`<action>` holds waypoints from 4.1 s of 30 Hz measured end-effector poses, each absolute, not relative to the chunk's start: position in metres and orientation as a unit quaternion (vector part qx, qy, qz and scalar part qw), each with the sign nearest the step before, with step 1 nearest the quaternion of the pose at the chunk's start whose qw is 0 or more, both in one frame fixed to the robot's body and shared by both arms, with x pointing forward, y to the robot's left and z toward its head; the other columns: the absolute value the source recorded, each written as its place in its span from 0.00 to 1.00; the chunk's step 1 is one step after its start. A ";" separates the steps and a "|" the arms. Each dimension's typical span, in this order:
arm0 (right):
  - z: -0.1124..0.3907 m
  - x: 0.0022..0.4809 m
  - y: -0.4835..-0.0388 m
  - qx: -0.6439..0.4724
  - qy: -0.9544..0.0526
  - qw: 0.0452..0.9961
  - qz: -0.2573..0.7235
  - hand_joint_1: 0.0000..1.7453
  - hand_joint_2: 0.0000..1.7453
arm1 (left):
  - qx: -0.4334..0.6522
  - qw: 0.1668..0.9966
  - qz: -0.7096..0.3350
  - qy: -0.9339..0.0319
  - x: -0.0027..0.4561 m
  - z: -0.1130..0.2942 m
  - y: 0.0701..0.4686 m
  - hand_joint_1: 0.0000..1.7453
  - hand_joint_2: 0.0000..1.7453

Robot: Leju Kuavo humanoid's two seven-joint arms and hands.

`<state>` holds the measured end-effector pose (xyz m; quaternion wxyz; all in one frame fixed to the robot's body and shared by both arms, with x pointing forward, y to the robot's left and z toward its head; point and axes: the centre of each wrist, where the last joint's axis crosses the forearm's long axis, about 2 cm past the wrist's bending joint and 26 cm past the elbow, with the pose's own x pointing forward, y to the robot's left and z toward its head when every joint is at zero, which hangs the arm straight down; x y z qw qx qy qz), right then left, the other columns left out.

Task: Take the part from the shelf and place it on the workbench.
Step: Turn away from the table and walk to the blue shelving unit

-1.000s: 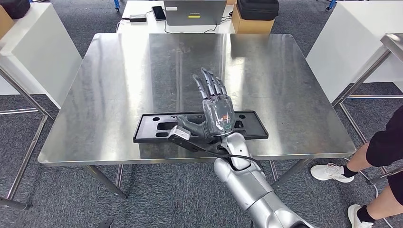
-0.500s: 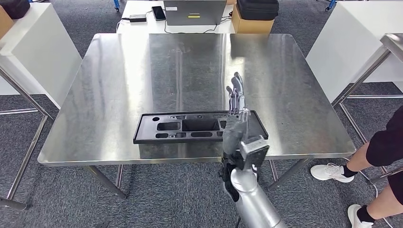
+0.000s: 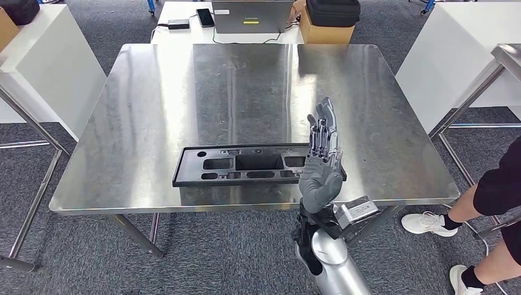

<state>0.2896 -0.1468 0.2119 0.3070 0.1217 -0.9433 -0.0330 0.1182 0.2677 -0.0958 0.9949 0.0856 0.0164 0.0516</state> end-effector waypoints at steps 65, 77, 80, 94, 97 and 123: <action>0.149 0.212 -0.235 0.092 -0.892 0.398 -0.195 0.00 0.00 | 0.103 0.992 0.063 0.044 0.093 -0.102 0.267 0.00 0.00; 0.148 0.211 -0.235 0.098 -0.891 0.402 -0.187 0.00 0.00 | 0.100 0.992 0.064 0.044 0.094 -0.101 0.267 0.00 0.00; 0.147 0.210 -0.235 0.098 -0.890 0.403 -0.188 0.00 0.00 | 0.100 0.992 0.063 0.045 0.093 -0.102 0.267 0.00 0.00; 0.147 0.210 -0.237 0.097 -0.889 0.405 -0.188 0.00 0.00 | 0.101 0.992 0.060 0.040 0.097 -0.101 0.270 0.00 0.00; 0.146 0.210 -0.238 0.097 -0.888 0.408 -0.188 0.00 0.00 | 0.102 0.992 0.060 0.041 0.097 -0.101 0.270 0.00 0.00; 0.150 0.216 -0.238 0.096 -0.887 0.408 -0.195 0.00 0.00 | 0.099 0.993 0.052 0.039 0.097 -0.101 0.268 0.00 0.00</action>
